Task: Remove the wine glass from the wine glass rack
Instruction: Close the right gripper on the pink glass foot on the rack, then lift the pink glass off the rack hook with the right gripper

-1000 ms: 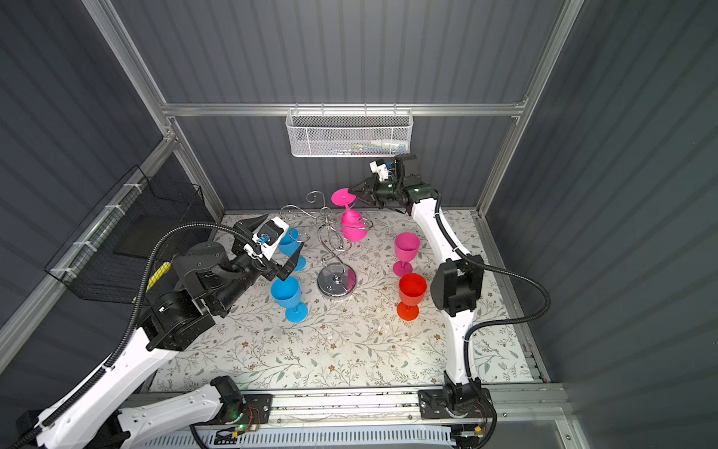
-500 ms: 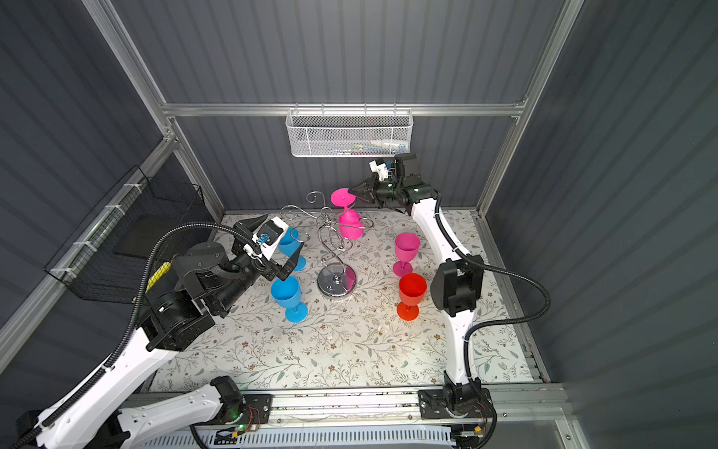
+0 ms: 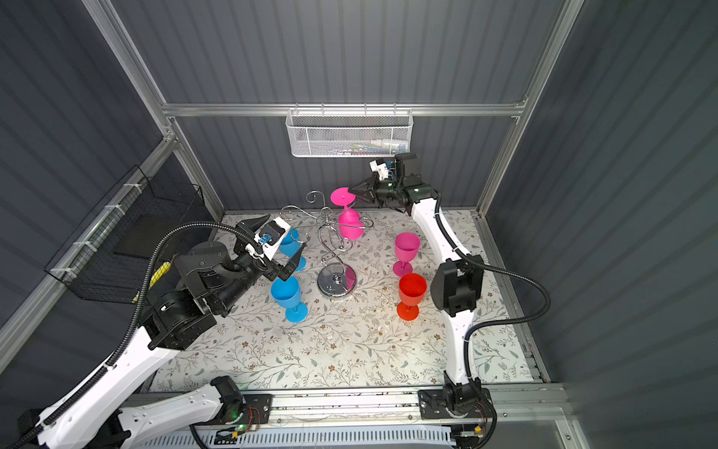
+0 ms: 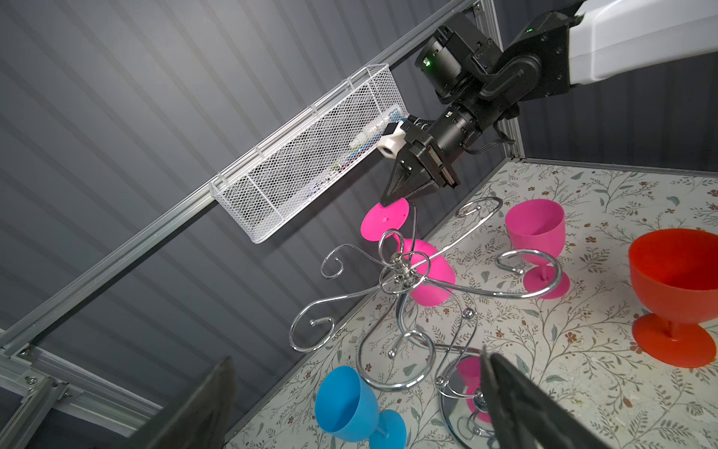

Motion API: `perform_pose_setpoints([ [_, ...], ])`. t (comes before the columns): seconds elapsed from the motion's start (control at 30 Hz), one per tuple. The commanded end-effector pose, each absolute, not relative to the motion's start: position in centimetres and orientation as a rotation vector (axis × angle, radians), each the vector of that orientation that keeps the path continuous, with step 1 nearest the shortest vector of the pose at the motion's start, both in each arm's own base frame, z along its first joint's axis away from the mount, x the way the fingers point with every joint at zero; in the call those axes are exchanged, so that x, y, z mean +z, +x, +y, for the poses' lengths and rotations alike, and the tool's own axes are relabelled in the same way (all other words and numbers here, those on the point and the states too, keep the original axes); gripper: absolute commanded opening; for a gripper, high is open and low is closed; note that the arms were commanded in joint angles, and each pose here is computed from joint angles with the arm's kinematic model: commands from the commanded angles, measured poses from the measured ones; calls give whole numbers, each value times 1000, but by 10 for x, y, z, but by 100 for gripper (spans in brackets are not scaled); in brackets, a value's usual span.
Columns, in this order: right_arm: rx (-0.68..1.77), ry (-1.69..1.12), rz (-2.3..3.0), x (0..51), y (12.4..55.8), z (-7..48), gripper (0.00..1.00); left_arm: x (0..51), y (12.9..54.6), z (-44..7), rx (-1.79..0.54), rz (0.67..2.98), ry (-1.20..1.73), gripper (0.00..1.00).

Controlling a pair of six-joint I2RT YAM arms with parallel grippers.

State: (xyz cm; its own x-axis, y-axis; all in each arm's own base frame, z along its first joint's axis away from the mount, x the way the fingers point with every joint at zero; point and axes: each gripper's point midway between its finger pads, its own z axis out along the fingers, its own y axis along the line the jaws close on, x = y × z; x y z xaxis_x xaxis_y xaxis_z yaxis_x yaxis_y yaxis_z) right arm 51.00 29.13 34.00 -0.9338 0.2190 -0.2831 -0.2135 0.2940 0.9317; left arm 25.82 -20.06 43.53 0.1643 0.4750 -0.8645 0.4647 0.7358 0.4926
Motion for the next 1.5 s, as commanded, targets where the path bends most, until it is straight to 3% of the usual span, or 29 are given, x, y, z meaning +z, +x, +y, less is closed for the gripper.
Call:
perform_pose_setpoints([
  [0.0, 1682, -60, 2123, 379, 499, 286, 0, 438, 255, -200, -19, 1459, 810, 100],
  [1.47, 1610, 12, 2109, 386, 483, 249, 0, 440, 253, -202, -42, 1459, 813, 100],
])
